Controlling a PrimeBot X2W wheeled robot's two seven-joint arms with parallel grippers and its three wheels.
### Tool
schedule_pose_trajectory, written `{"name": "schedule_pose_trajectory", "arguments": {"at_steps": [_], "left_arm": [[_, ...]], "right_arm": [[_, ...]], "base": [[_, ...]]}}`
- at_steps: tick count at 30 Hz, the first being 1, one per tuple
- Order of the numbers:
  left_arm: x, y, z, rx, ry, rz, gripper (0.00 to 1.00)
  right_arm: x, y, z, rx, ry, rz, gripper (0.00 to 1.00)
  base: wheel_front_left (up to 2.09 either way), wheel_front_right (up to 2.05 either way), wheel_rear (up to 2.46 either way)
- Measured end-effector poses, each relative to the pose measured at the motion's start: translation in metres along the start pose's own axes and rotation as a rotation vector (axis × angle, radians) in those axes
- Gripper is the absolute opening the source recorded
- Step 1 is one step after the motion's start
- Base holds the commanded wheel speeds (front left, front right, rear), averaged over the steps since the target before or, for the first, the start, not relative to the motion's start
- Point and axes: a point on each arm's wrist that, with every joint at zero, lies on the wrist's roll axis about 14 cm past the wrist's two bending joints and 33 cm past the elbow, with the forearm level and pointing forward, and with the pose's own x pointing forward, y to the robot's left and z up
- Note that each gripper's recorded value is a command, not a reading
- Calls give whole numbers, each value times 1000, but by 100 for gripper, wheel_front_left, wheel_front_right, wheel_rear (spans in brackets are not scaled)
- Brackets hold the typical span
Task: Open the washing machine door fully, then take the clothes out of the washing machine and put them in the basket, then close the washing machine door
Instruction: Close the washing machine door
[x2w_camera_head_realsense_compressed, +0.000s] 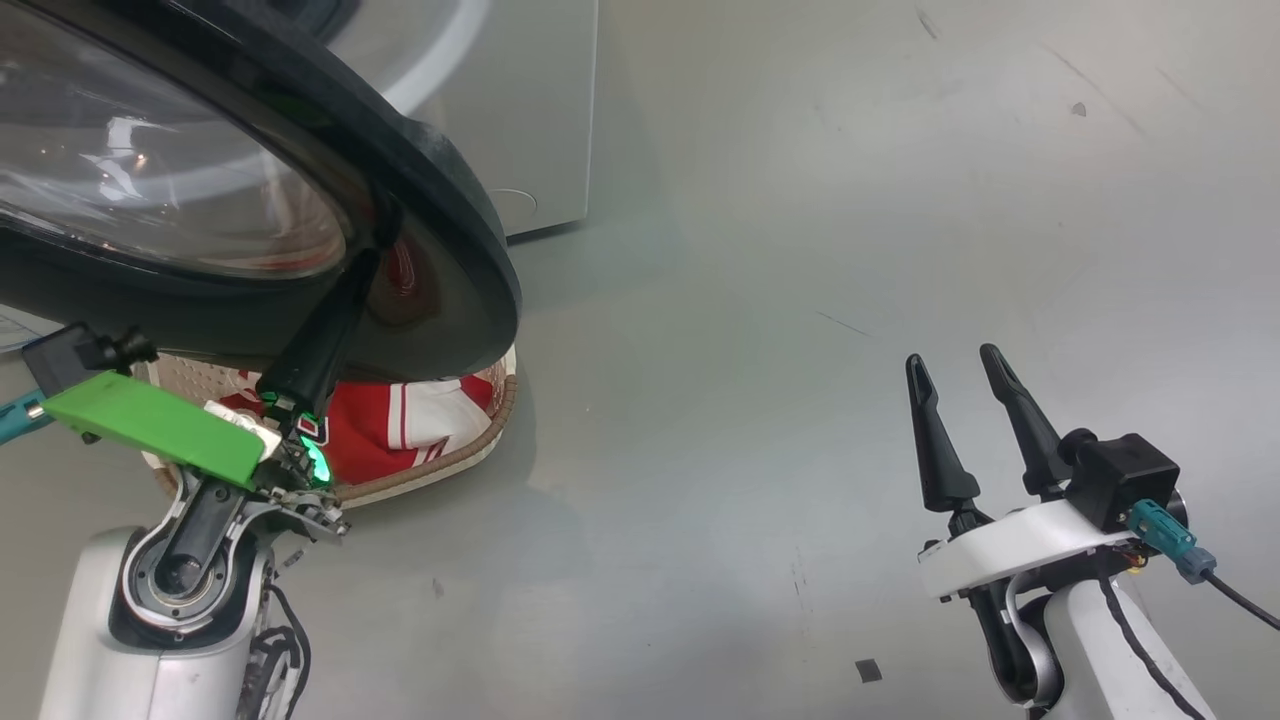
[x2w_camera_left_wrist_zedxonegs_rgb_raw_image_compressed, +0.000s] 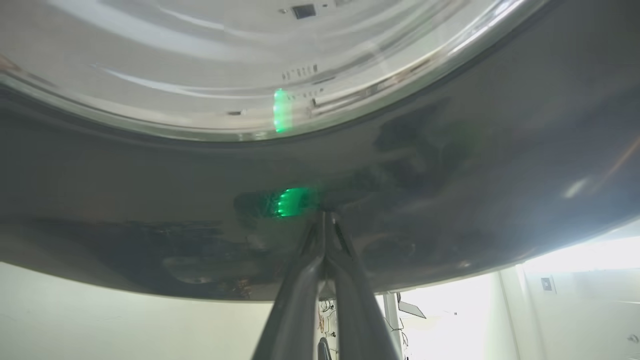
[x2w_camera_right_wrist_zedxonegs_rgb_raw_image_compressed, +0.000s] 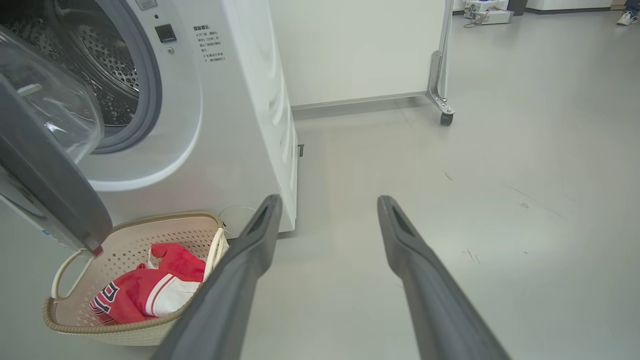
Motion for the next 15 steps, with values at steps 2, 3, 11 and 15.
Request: {"name": "schedule_pose_trajectory", "arguments": {"at_steps": [2, 3, 11, 15], "left_arm": [[-3, 0, 3, 2, -15, 2, 0], [-4, 0, 5, 4, -23, 3, 0], [-35, -1, 36, 1, -196, 18, 0], [-56, -4, 52, -8, -296, 21, 0]], "right_arm": [[0, 1, 1, 1, -3, 4, 100], [1, 2, 1, 2, -5, 5, 100], [-1, 9, 4, 3, -11, 31, 100], [-2, 11, 9, -2, -25, 44, 100]], "base": [[0, 0, 0], [0, 0, 0], [0, 0, 0], [0, 0, 0]]}}
